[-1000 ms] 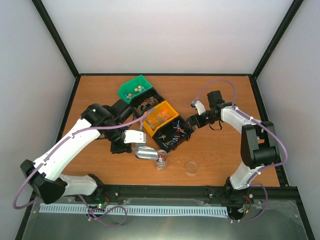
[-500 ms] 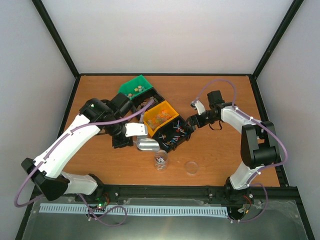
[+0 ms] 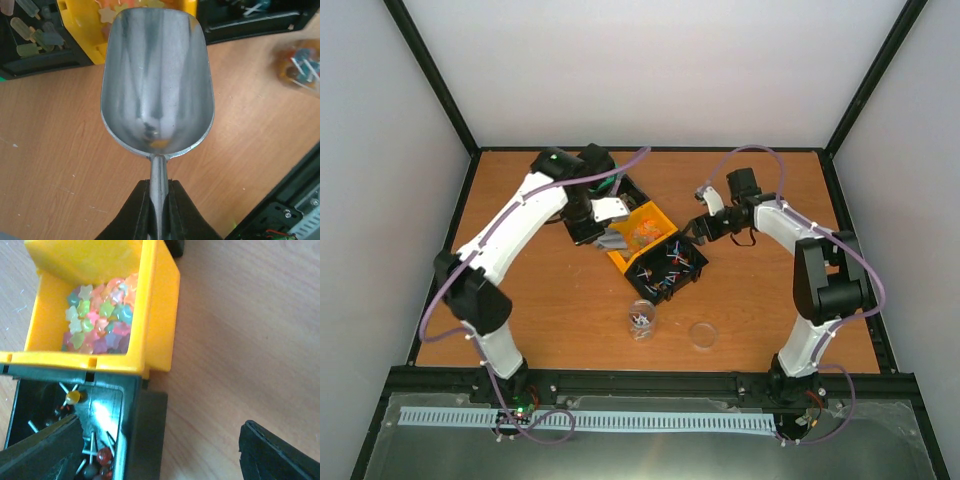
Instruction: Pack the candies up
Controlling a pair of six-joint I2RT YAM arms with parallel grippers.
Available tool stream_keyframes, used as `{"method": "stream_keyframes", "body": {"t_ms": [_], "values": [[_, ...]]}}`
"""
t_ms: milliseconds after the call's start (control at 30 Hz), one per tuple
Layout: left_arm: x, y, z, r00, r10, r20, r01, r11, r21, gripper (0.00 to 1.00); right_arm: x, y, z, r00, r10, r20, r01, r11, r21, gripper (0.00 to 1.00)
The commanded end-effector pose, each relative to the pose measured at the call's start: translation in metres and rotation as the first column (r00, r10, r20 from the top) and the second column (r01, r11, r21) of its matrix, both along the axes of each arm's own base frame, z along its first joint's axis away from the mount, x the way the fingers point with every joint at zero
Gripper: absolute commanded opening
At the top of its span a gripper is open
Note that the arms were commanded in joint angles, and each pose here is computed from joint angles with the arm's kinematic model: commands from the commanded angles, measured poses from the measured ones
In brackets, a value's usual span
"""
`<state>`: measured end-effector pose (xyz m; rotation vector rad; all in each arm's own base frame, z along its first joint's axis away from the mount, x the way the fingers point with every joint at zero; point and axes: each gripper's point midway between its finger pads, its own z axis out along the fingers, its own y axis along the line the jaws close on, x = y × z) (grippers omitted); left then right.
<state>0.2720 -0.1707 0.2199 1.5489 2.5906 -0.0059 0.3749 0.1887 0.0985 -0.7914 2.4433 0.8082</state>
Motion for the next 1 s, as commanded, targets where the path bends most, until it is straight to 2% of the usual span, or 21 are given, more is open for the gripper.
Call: {"method": "stream_keyframes", "body": {"t_ms": [0, 267, 467, 733, 967], "values": [[0.019, 0.011, 0.001, 0.997, 0.077, 0.018, -0.078, 0.991, 0.106, 0.01, 0.018, 0.018, 0.006, 0.999, 0.013, 0.039, -0.012, 1.000, -0.002, 0.84], [0.056, 0.003, -0.024, 0.998, 0.055, 0.016, -0.057, 0.978, 0.198, 0.01, 0.039, 0.042, 0.010, 0.999, -0.008, 0.054, 0.006, 0.999, 0.043, 0.81], [0.061, -0.005, -0.042, 0.999, 0.037, -0.026, -0.030, 0.975, 0.219, 0.01, 0.054, 0.056, 0.011, 0.996, -0.011, 0.086, 0.005, 0.998, 0.060, 0.77], [0.058, -0.004, -0.071, 0.996, 0.040, -0.081, -0.014, 0.955, 0.296, 0.01, 0.063, 0.072, 0.002, 0.996, 0.006, 0.085, -0.012, 0.998, 0.068, 0.62], [0.071, -0.012, -0.085, 0.997, 0.023, -0.076, 0.004, 0.942, 0.335, 0.01, 0.067, 0.084, -0.009, 0.997, 0.021, 0.081, -0.026, 0.998, 0.064, 0.48]]}}
